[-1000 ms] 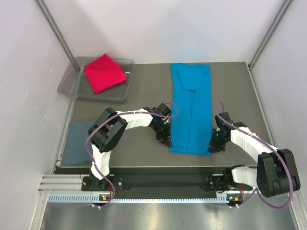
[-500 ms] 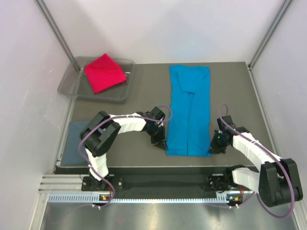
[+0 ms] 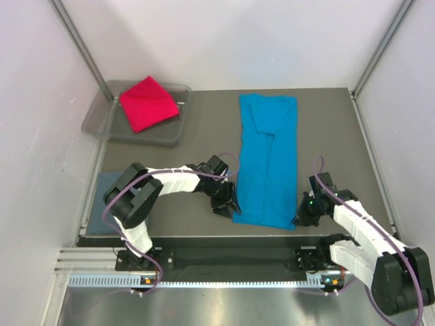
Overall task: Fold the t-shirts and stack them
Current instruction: Fold the tshirt
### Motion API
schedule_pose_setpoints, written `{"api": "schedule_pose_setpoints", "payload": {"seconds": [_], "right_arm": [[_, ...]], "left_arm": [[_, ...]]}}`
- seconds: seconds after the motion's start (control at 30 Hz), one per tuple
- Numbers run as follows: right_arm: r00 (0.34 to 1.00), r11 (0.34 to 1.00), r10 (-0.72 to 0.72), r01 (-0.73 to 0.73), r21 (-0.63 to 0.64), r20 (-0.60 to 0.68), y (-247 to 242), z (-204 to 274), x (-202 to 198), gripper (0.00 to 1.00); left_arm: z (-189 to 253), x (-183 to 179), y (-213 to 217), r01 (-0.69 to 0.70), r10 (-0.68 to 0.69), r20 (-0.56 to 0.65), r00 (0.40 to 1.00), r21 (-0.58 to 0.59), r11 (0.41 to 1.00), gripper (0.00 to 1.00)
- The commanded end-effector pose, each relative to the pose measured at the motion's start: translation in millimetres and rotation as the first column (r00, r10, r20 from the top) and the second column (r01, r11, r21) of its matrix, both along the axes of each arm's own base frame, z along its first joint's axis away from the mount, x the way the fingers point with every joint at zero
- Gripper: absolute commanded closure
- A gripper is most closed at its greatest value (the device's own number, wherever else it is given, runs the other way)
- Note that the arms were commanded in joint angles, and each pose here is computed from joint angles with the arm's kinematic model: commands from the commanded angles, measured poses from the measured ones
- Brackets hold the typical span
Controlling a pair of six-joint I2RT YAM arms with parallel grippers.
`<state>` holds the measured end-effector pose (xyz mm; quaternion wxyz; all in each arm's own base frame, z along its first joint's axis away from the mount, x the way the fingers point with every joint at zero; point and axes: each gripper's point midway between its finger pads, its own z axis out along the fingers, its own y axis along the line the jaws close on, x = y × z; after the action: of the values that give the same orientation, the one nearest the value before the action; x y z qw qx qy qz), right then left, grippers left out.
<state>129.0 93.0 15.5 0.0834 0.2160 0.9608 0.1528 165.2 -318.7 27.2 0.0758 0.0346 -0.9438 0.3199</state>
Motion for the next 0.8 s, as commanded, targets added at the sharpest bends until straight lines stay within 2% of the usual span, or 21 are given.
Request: {"api": "schedule_pose_setpoints", "payload": {"seconds": [0.0, 0.3, 0.4, 0.43, 0.5, 0.77], "right_arm": [[0.999, 1.000, 0.006, -0.005, 0.028, -0.033, 5.1, 2.7, -15.5, 1.00], [1.000, 0.999, 0.011, -0.010, 0.032, -0.017, 5.4, 2.9, -13.5, 1.00], [1.000, 1.000, 0.012, -0.011, 0.029, -0.019, 5.1, 2.1, -13.8, 1.00], [1.000, 0.999, 0.014, -0.013, 0.031, -0.018, 5.4, 2.6, -14.4, 1.00], [1.000, 0.999, 0.011, -0.010, 0.031, -0.019, 4.7, 3.0, -15.3, 1.00], [1.000, 0.999, 0.018, -0.018, 0.028, -0.006, 2.6, 11.2, -21.4, 1.00]], "left_arm": [[-2.8, 0.2, 10.3, -0.011, 0.010, 0.053, 0.999, 0.032, 0.999, 0.47], [-27.8, -11.0, 12.3, 0.015, -0.014, -0.009, 1.000, 0.072, 0.997, 0.52], [-34.9, -13.6, 15.0, 0.020, -0.018, -0.024, 1.000, 0.083, 0.996, 0.69], [-35.2, -16.2, 15.5, 0.025, -0.022, -0.037, 0.999, 0.082, 0.996, 0.86], [-36.3, -19.7, 16.1, 0.036, -0.032, -0.054, 0.998, 0.083, 0.996, 1.00], [-11.4, -32.7, 11.2, 0.045, -0.043, -0.029, 0.999, 0.054, 0.998, 1.00]]}}
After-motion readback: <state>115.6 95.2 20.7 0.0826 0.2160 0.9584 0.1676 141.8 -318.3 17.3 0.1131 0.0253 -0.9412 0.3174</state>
